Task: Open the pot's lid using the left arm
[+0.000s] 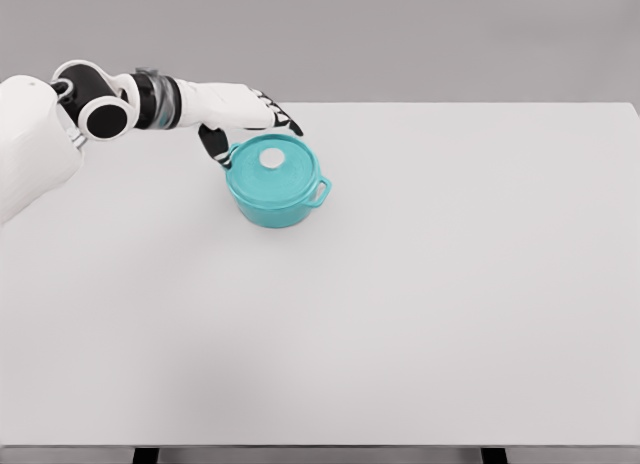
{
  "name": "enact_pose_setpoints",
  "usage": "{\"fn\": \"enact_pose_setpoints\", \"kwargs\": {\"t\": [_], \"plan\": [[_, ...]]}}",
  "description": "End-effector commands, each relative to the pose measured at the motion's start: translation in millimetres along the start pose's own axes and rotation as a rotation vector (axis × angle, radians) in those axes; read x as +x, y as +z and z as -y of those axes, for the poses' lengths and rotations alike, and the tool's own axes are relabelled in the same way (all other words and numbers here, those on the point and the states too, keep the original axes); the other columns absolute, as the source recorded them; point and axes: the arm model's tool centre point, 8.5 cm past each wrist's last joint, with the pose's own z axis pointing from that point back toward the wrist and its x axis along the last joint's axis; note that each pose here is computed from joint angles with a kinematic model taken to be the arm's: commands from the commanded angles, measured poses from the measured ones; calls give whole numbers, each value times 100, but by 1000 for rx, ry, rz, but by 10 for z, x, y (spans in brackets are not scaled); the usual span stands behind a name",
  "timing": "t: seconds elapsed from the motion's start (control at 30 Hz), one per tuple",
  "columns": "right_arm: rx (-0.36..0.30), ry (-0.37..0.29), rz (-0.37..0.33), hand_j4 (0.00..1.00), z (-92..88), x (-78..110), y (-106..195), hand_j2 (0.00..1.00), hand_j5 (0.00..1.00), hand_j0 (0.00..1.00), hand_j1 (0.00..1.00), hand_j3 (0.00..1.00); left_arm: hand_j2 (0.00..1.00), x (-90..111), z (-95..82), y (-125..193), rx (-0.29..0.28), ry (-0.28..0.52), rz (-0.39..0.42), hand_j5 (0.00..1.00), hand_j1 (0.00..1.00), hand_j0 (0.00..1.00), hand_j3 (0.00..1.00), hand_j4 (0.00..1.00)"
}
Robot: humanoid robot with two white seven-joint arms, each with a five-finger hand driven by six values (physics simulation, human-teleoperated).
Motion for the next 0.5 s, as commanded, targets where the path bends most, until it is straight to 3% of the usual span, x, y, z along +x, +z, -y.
{"fn": "enact_pose_setpoints", "kwargs": {"t": [0.0,0.23,0.47], "plan": [[0,0,0,100,0,-1,0,100,100,100,100,100,93,7,0,-5,4,12,8,93,93,93,93,93],[0,0,0,100,0,-1,0,100,100,100,100,100,76,79,31,-99,-18,2,24,76,76,76,76,76],[0,0,0,100,0,-1,0,100,100,100,100,100,76,119,49,-143,-28,-2,33,76,76,76,76,76]]}}
